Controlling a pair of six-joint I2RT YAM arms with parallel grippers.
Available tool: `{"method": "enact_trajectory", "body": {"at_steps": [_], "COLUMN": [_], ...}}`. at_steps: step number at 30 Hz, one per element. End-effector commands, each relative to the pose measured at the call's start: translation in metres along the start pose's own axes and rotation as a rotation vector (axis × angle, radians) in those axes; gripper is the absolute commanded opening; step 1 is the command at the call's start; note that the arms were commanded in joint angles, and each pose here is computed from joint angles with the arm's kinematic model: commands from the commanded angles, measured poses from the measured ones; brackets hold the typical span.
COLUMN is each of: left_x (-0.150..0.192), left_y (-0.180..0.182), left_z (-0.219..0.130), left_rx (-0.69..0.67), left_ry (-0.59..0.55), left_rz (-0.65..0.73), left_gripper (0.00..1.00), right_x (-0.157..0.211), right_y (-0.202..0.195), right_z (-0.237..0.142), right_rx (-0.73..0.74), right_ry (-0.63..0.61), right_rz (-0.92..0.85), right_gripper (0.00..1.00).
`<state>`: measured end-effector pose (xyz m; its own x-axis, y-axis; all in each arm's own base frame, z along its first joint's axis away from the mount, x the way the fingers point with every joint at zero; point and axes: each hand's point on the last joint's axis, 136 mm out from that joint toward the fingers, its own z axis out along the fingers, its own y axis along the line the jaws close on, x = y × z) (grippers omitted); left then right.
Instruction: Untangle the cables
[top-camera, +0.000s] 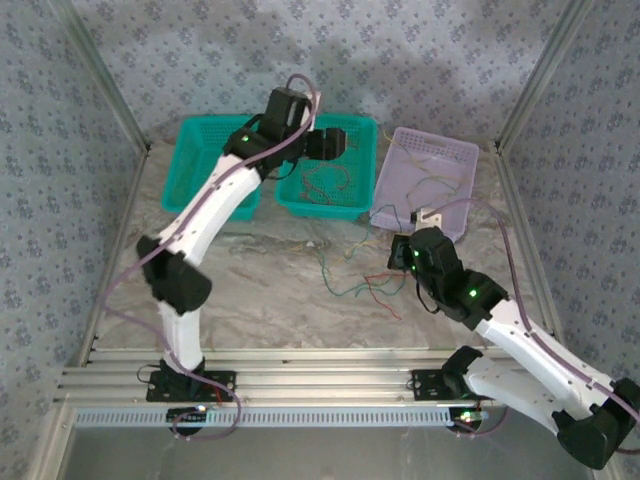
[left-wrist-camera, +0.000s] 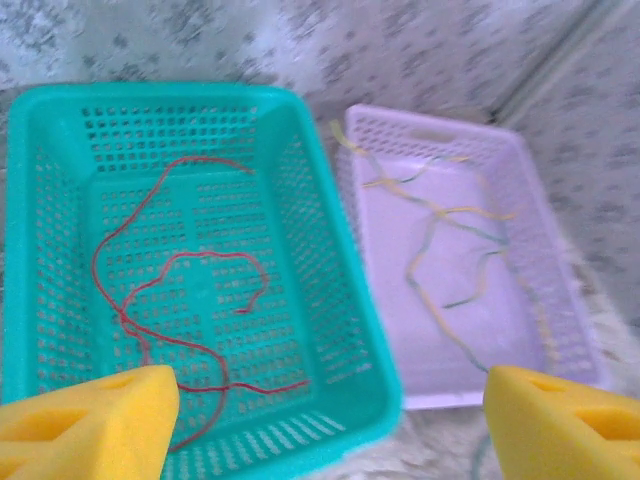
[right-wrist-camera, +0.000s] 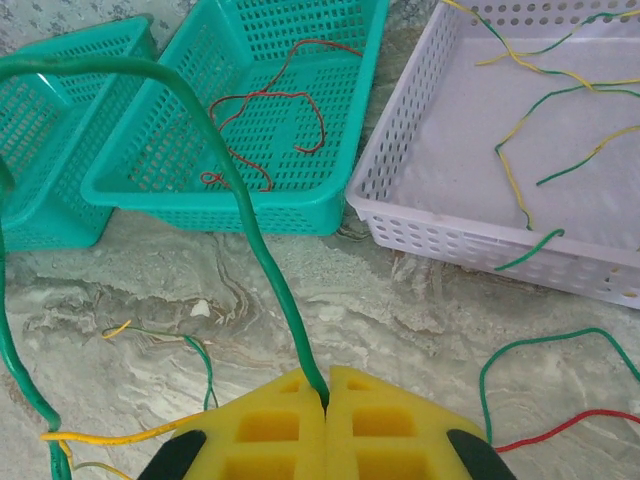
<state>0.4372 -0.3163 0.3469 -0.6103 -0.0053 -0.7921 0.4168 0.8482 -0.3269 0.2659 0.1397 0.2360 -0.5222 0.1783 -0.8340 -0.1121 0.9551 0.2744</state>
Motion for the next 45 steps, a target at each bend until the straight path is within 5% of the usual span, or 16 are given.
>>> {"method": "enact_trajectory", "body": {"at_steps": [1, 11, 20, 25, 35, 45], "left_x": [0.006, 0.108, 0.155, 0.156, 0.099, 0.115], "left_y": [-0.017, -0.027, -0.057, -0.055, -0.059, -0.084], "left_z": [-0.023, -0.044, -0.05, -0.06, -0.086, -0.085], "left_rx": [0.115, 0.299, 0.462, 0.487, 0.525, 0.658], "left_ry": [-0.047, 0.066, 0.139, 0.1, -0.054, 0.051], "left_rz": [-0.06, -0.221, -0.219, -0.246, -0.198, -0.144], "left_gripper": [0.8, 0.77, 0.75, 0.75, 0.84, 0.81], "right_x": [-0.011, -0.03, -0.035, -0.027, -0.008, 0.004], "right_y": [0.001, 0.016, 0.029, 0.035, 0.069, 0.092], "right_z": [-0.002, -0.004, -0.008, -0.001, 0.01, 0.013], "right_rx": [-0.003, -0.101, -0.187, -0.227, -0.365, -0.425], "right_ry": [-0.013, -0.076, -0.095, -0.054, 0.053, 0.111], "right_rz": [0.048, 0.059, 0.065, 0.05, -0.002, -0.061], "right_gripper": [0.0, 0.0, 0.0, 0.0, 0.0, 0.0]}}
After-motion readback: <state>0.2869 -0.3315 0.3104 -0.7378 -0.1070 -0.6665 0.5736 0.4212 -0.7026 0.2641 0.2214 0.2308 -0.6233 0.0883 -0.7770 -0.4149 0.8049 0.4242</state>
